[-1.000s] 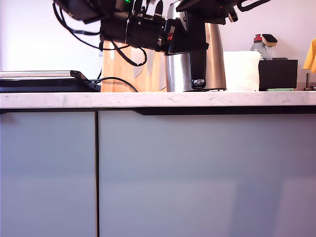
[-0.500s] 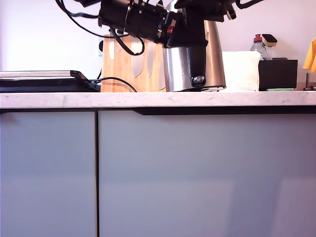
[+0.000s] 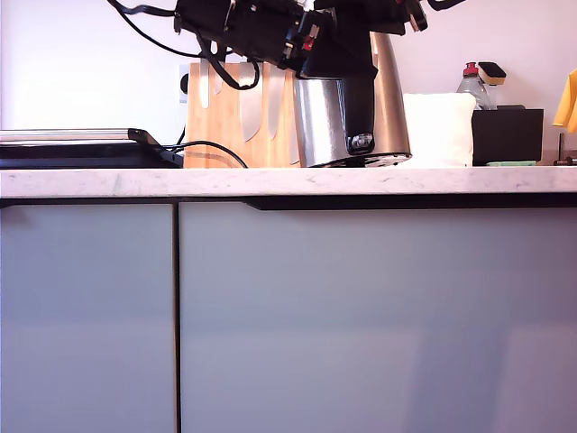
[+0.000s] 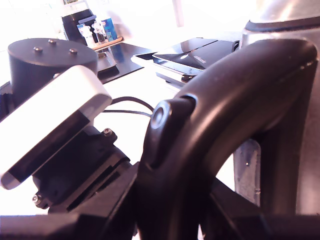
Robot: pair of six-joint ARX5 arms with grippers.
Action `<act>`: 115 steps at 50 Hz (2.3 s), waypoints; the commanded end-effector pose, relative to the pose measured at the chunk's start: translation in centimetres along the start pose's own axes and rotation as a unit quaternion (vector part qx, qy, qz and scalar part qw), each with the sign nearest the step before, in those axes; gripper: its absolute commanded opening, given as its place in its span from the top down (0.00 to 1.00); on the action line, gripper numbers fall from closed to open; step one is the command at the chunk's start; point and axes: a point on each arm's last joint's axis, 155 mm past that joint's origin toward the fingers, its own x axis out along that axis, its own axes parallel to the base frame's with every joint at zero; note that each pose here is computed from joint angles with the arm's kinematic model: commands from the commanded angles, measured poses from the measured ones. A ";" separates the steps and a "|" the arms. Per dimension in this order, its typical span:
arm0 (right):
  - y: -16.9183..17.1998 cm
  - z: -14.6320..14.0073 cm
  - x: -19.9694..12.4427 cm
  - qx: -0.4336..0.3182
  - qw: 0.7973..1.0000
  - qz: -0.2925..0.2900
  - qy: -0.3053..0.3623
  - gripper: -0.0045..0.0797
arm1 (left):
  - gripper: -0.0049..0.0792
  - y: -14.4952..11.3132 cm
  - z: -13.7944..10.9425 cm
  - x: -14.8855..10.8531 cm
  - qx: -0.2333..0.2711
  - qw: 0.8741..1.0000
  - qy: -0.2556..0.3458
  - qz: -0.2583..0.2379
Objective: Pick up the kettle and place it to the side
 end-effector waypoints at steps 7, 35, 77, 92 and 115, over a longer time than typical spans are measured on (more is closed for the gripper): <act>2.9 7.5 -3.2 -0.097 0.992 -0.007 -0.079 0.96 | 0.97 1.8 6.9 -3.6 0.086 0.994 -0.035 0.048; 2.2 8.2 -3.4 -0.104 0.990 -0.029 -0.090 0.96 | 0.97 3.5 9.5 -5.5 0.133 0.988 -0.002 0.083; 4.6 8.5 -2.6 -0.108 0.990 -0.002 -0.094 0.96 | 0.97 4.0 7.6 -8.5 0.106 0.986 0.077 0.106; 6.1 8.4 -1.9 -0.109 0.989 0.016 -0.095 0.96 | 0.97 4.5 7.1 -10.3 0.095 0.983 0.096 0.121; 7.5 7.7 0.1 -0.107 0.989 0.034 -0.092 0.96 | 0.97 4.6 5.4 -13.3 0.061 0.980 0.139 0.130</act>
